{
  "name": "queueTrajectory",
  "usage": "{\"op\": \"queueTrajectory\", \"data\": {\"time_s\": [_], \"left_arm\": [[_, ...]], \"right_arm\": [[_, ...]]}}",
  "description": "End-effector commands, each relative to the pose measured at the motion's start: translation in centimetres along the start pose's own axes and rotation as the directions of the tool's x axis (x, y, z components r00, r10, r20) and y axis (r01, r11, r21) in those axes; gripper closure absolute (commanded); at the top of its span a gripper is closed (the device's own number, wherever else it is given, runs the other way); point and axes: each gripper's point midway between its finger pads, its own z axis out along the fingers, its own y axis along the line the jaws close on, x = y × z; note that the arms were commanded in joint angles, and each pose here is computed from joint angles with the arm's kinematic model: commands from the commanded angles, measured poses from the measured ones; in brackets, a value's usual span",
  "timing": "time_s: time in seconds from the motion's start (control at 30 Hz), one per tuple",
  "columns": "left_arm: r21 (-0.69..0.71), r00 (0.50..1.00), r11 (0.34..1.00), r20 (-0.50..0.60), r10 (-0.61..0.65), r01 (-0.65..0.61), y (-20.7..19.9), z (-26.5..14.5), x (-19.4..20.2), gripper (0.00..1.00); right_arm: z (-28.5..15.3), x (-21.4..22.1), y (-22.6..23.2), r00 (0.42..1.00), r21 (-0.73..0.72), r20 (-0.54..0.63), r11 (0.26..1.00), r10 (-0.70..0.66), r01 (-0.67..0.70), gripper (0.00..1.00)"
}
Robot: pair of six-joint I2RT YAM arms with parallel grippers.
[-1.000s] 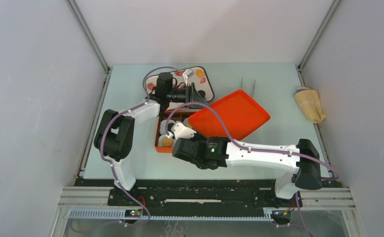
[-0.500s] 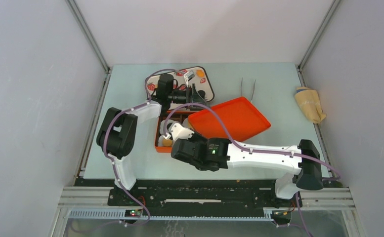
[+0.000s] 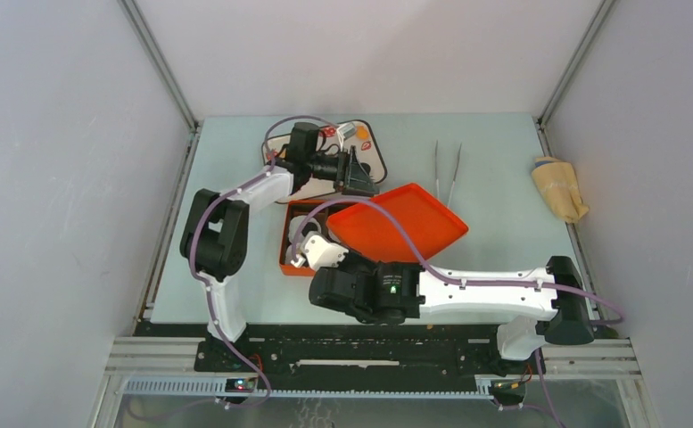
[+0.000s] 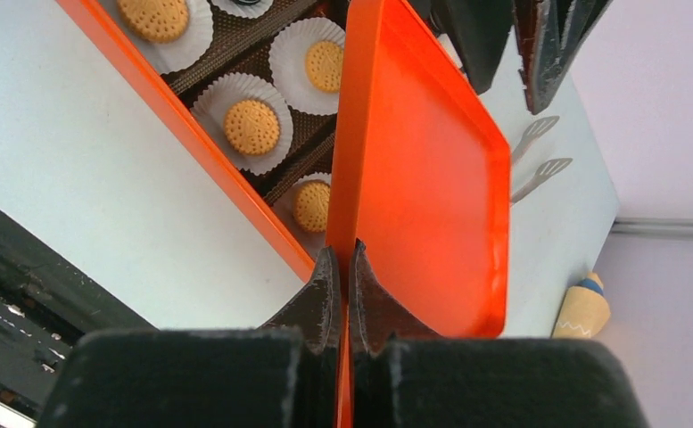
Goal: Pack the cookies
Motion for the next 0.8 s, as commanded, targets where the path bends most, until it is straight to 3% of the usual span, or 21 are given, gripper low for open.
{"op": "queueTrajectory", "data": {"time_s": [0.0,0.3,0.5,0.6,0.7,0.77], "left_arm": [[-0.051,0.999,0.999,-0.045,0.008,-0.011,0.8,-0.6,0.5,0.38],[-0.224,0.997,0.973,-0.032,-0.071,0.063,3.4,-2.3,0.2,0.39],[-0.246,0.994,0.965,-0.029,-0.102,0.092,3.6,-2.6,0.3,0.4],[-0.255,0.995,0.963,-0.019,-0.096,0.088,3.3,-2.8,0.2,0.41],[-0.254,0.997,0.964,-0.008,-0.082,0.077,2.6,-2.9,-0.3,0.42],[-0.254,0.997,0.965,0.001,-0.074,0.071,2.2,-3.0,-0.6,0.42]], "right_arm": [[-1.7,-1.2,-2.8,0.999,0.091,0.053,0.996,0.008,-0.013,1.0],[-2.1,-0.7,-4.8,0.999,0.205,0.021,0.978,-0.03,0.025,1.0],[-2.0,-0.6,-4.6,0.999,0.177,0.036,0.984,-0.013,0.007,1.0],[-0.9,0.8,-4.1,0.999,0.147,-0.011,0.988,0.042,-0.04,1.0],[0.8,3.0,-3.5,0.986,0.095,-0.072,0.985,0.148,-0.141,0.88],[1.7,4.3,-3.1,0.973,0.07,-0.102,0.977,0.209,-0.203,0.74]]}}
